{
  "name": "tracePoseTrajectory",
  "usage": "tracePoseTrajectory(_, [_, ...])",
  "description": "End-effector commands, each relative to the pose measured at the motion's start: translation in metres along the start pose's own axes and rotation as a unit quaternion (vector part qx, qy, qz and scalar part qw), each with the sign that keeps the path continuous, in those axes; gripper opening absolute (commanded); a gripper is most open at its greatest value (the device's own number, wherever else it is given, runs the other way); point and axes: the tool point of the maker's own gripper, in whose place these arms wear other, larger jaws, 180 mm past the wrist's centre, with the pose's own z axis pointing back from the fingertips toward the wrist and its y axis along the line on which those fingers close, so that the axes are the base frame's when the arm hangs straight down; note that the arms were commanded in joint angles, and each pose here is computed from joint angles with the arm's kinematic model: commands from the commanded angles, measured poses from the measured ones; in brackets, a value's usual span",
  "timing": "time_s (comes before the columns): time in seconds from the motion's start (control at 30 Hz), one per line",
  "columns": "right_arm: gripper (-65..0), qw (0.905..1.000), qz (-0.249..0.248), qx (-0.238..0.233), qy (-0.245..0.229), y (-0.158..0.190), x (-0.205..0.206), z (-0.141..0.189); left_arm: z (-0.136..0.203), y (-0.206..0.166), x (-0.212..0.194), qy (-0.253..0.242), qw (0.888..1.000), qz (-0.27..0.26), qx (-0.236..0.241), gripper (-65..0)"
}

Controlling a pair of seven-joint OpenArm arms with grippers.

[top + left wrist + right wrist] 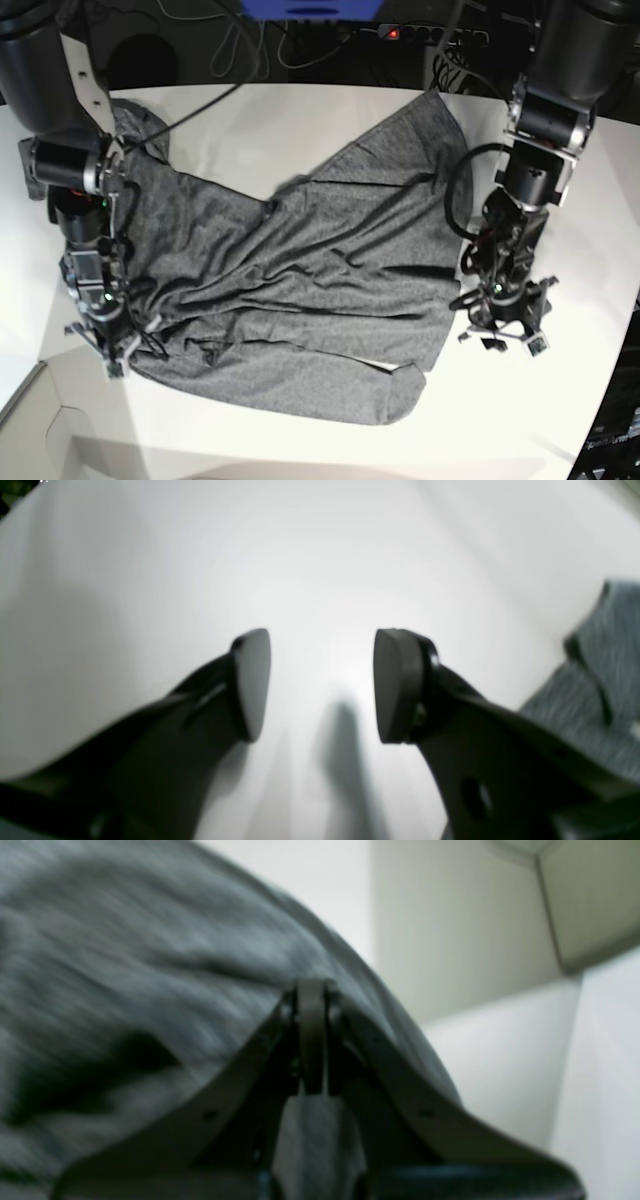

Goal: Layout the t-shirt on the table in an organized manner, then fold the t-shirt properly
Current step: 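Drag the shirt with both grippers to spread the body flat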

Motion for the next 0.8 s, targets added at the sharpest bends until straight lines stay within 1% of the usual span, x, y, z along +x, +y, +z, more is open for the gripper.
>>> tracePoseTrajectory(0.0, [-65.0,0.9982,-0.005,-0.010,-0.059,-0.006,0.052,-0.005,-0.004,-0.009,0.032,-0.039,0.999,0.007,-0.009,-32.9])
tracePoseTrajectory(0.1, [-65.0,0.9974,-0.002,-0.014,-0.071,-0.005,0.068,-0.004,0.002,-0.029,0.050,-0.059,0.997,0.023,-0.035,-32.9])
tracePoseTrajectory(0.17, [-65.0,0.9978,0.000,-0.016,-0.064,-0.005,0.064,-0.002,0.009,-0.043,0.064,-0.076,0.995,0.034,-0.054,-32.9])
tracePoseTrajectory(0.3, [-65.0,0.9971,0.010,-0.027,-0.070,-0.010,0.065,0.006,0.030,-0.082,0.052,-0.070,0.991,0.057,-0.097,-32.9])
tracePoseTrajectory(0.33, [-65.0,0.9970,0.014,-0.031,-0.069,-0.012,0.065,0.009,0.032,-0.088,0.046,-0.058,0.991,0.059,-0.102,-32.9])
tracePoseTrajectory(0.43, [-65.0,0.9961,0.025,-0.044,-0.073,-0.017,0.066,0.021,0.042,-0.117,0.018,-0.004,0.990,0.066,-0.121,-32.9])
tracePoseTrajectory(0.53, [-65.0,0.9952,0.040,-0.057,-0.069,-0.020,0.061,0.040,0.042,-0.126,-0.011,0.043,0.991,0.061,-0.114,-33.9])
tracePoseTrajectory(0.57, [-65.0,0.9946,0.046,-0.061,-0.071,-0.021,0.061,0.047,0.039,-0.126,-0.014,0.052,0.991,0.057,-0.108,-36.6])
tracePoseTrajectory(0.6, [-65.0,0.9946,0.050,-0.058,-0.071,-0.015,0.059,0.054,0.036,-0.122,-0.024,0.065,0.992,0.051,-0.097,-40.6])
tracePoseTrajectory(0.67, [-65.0,0.9950,0.059,-0.030,-0.076,0.003,0.057,0.065,0.031,-0.116,-0.041,0.088,0.992,0.039,-0.077,-51.1])
tracePoseTrajectory(0.73, [-65.0,0.9943,0.073,0.004,-0.077,0.019,0.054,0.075,0.027,-0.112,-0.049,0.103,0.992,0.030,-0.061,-62.0])
tracePoseTrajectory(0.77, [-65.0,0.9937,0.080,0.015,-0.077,0.024,0.053,0.081,0.025,-0.108,-0.054,0.111,0.992,0.024,-0.053,-65.0])
